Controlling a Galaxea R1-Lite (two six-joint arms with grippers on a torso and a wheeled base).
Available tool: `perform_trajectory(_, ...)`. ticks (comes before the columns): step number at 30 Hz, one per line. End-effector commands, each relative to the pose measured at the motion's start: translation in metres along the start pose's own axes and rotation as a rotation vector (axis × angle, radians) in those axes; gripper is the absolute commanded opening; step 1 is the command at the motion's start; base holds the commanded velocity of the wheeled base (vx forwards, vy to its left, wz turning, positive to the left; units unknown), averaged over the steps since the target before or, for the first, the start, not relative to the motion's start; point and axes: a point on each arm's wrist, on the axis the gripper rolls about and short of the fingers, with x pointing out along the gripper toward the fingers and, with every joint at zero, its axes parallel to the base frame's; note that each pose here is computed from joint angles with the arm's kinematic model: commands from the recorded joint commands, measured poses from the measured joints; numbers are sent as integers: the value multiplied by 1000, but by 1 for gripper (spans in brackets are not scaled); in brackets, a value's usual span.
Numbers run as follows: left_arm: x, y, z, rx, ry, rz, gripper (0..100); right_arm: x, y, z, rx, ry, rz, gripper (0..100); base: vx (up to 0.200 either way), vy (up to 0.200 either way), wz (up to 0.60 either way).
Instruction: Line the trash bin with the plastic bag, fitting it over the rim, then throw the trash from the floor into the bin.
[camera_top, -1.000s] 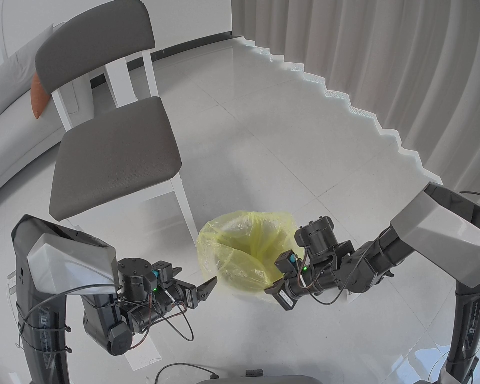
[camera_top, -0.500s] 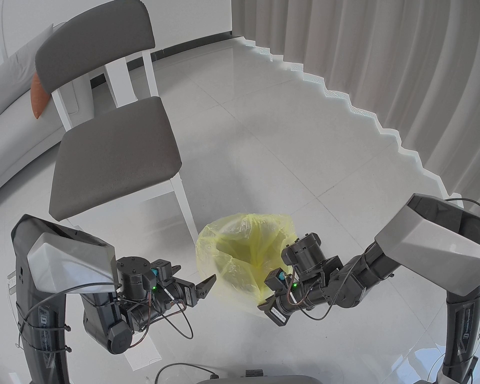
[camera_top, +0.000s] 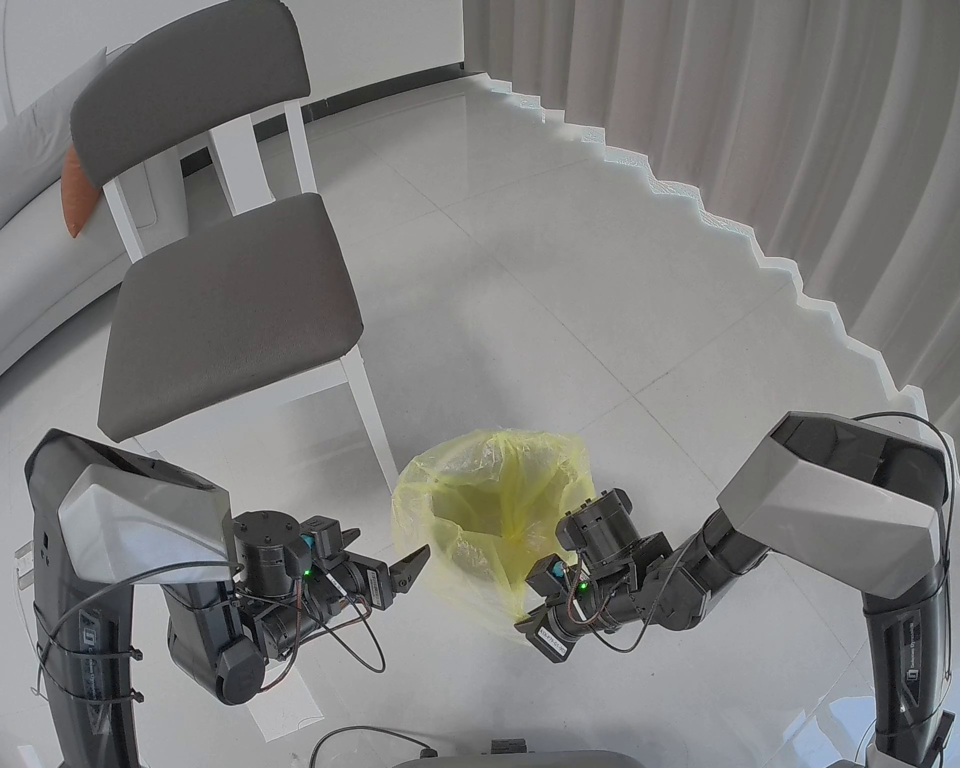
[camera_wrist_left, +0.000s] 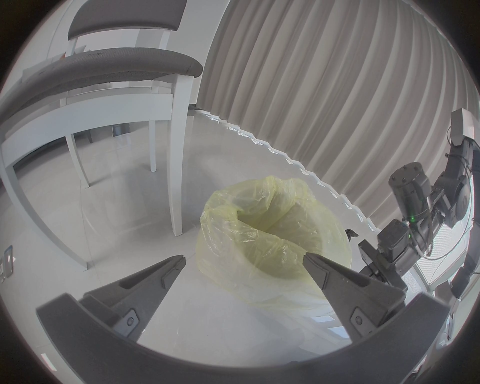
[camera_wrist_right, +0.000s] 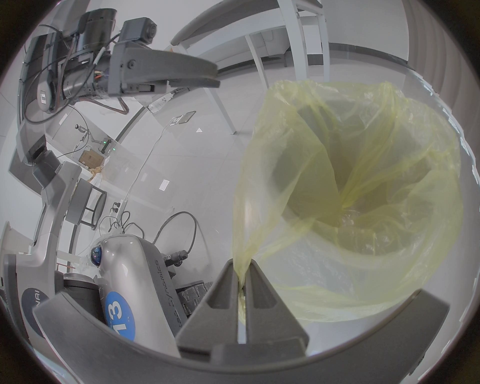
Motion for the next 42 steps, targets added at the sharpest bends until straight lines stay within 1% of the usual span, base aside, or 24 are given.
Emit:
perform_trajectory(1,-1,3,4,-2,-26,4,100,12,-2,-7,12,20,6,0,0,0,0)
perform_trajectory(4,-5,3,11,-3,-44,2,100,20,-8,-5,32,11,-2,0,0,0,0)
perform_trajectory(11,-15,1,30,-7,-105,-4,100,26,-17,-2,39,1,-13,0,0,0,0)
perform_trajectory(19,-22,4,29,-11,-94,-9,100,29,-19,-5,54,8,-20,0,0,0,0)
perform_trajectory(20,-22,5,28,-12,-91,-7,100,28,-19,-4,55,5,-21,100,0,0,0)
perform_trajectory(26,-19,6,26,-13,-84,-4,100,22,-16,-7,59,15,-21,100,0,0,0)
perform_trajectory(27,-18,6,25,-14,-82,-3,100,12,-13,-6,57,14,-31,100,0,0,0)
perform_trajectory(34,-16,7,23,-15,-75,-1,100,-15,-6,-6,54,16,-51,100,0,0,0)
perform_trajectory(35,-16,7,21,-16,-67,0,100,-25,-3,-5,51,17,-77,100,0,0,0)
perform_trajectory(37,-15,7,20,-16,-66,0,100,-35,-1,-3,50,11,-92,100,0,0,0)
perform_trajectory(42,-14,8,18,-15,-57,4,100,-47,4,-2,47,7,-102,100,0,0,0)
